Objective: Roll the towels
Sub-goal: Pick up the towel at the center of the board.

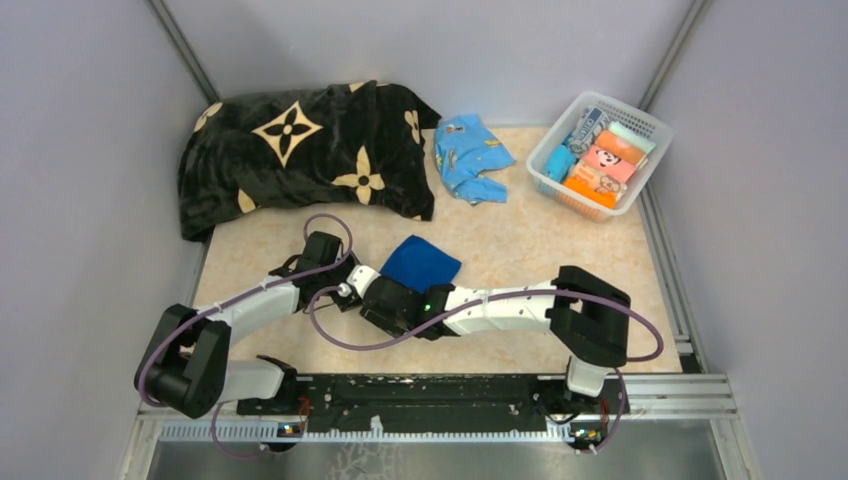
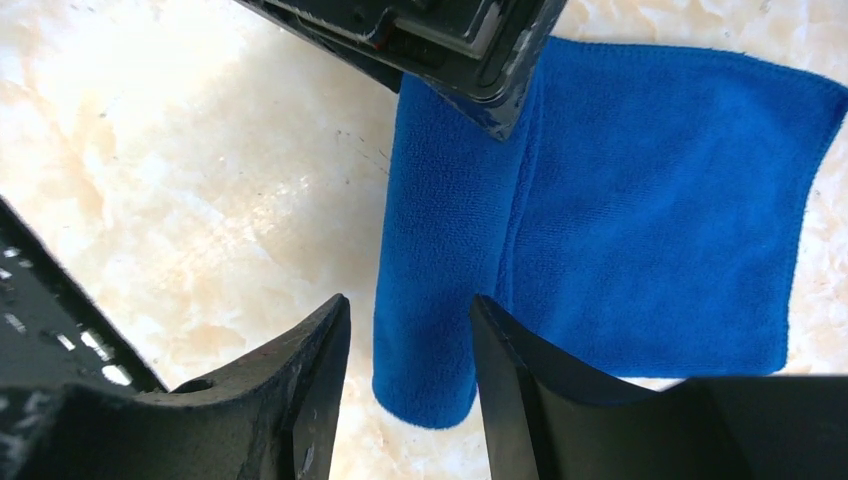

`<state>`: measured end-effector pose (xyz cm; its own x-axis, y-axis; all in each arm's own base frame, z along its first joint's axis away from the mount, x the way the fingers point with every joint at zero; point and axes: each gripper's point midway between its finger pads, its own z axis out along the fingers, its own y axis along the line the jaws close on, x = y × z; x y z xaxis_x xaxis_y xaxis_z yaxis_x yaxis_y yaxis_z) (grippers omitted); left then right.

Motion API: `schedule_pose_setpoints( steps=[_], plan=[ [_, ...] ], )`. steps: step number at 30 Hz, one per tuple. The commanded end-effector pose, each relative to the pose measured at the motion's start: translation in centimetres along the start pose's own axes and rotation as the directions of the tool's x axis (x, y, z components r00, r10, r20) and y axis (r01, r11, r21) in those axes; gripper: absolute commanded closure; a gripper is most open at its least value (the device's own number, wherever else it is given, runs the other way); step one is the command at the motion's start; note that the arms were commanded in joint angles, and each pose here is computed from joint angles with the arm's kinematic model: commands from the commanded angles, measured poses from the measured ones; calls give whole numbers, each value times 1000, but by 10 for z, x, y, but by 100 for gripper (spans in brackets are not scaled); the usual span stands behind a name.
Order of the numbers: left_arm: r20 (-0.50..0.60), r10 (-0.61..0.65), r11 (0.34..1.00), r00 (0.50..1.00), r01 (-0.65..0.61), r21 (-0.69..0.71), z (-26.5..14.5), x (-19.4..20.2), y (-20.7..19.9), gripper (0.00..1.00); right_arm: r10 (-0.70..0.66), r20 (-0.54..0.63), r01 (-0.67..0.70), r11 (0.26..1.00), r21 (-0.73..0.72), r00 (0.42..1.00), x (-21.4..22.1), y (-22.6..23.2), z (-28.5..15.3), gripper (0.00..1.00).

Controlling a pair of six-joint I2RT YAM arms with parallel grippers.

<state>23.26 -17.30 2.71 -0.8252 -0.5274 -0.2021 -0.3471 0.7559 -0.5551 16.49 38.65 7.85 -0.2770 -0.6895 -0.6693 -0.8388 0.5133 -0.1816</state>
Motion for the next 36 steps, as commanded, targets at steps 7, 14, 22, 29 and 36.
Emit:
schedule_pose_setpoints(
  steps=[7,14,22,29,36],
  plan=[
    [-17,0,991,1000,-2,-136,6,11,39,40,-37,-93,40,999,30,995,29,6,29,53],
    [-12,5,991,1000,-6,-132,4,9,37,39,-67,-214,88,992,88,975,71,-3,41,54],
    [-2,9,994,1000,-9,-113,-1,5,29,36,-61,-269,77,996,50,961,94,-1,40,74],
    [67,35,996,997,-29,-81,-29,-9,12,25,147,-200,-205,927,-315,969,65,30,29,90],
    [119,18,1000,993,-16,-20,-53,-6,12,19,383,-239,-445,653,-613,892,38,32,25,95]
  ],
)
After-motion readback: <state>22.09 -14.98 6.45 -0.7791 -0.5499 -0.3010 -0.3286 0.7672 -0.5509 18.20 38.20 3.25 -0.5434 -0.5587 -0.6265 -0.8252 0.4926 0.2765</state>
